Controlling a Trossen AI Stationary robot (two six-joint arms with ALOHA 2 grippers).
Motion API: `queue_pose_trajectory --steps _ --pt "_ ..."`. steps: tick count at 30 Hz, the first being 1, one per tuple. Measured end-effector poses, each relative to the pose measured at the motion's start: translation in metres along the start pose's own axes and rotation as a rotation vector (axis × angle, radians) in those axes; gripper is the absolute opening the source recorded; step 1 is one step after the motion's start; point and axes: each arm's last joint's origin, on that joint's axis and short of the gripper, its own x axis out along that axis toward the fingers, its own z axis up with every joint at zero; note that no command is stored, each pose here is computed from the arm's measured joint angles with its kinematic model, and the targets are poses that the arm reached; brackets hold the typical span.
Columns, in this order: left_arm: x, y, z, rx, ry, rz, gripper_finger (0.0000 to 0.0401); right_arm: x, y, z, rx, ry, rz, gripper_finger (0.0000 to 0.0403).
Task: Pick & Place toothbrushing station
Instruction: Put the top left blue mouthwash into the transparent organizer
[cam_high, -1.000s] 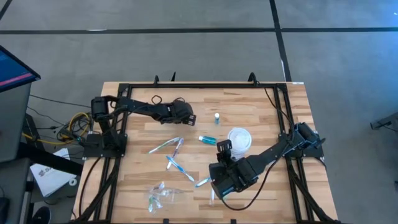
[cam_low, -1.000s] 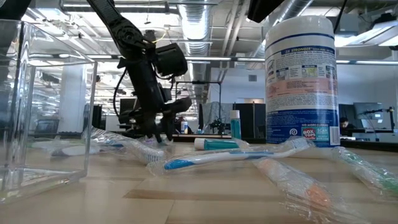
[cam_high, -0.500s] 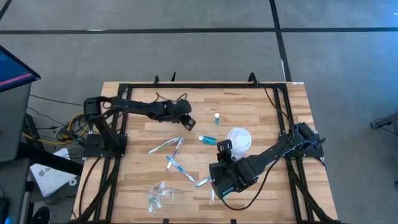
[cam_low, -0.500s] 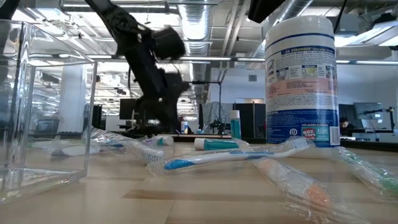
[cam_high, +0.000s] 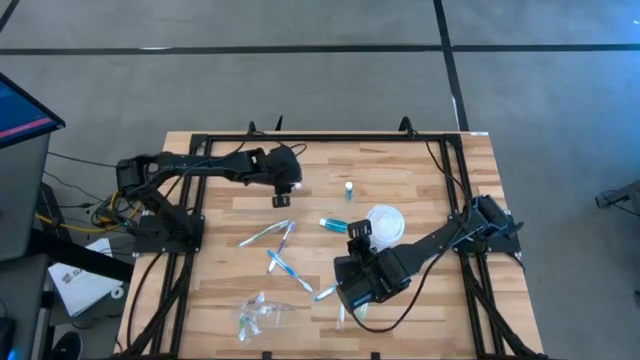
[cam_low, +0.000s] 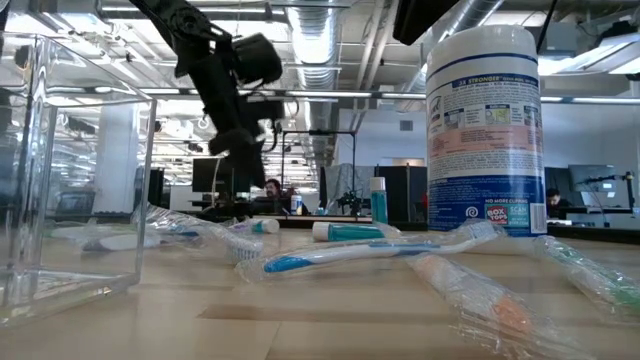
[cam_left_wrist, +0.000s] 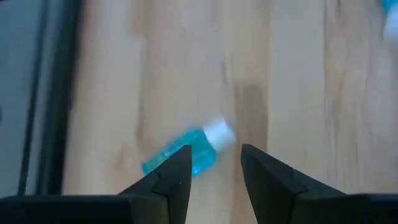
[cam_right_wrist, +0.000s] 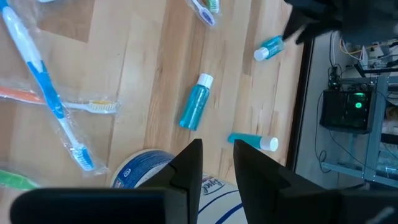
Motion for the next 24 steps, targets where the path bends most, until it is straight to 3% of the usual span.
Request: queue_pose_trajectory --steps 7,11,15,24 --pt "0.021 -0.01 -0.006 0.23 0.076 -0.079 0.0132 0.005 -0.005 0.001 0.013 0.012 -0.004 0.0082" --pt "0.034 -0.019 -0.006 0.357 0.14 -0.062 0.0123 0.006 -0.008 0.001 0.017 0.019 -0.006 0.0082" --pt "0.035 -0.018 0.003 0.42 0.159 0.008 0.0113 0.008 -0.009 0.001 0.021 0.024 -0.007 0.0082" --pt "0.032 -0.012 0.011 0.546 0.137 0.014 0.0107 0.008 -0.009 0.0 0.012 0.033 0.017 0.0082"
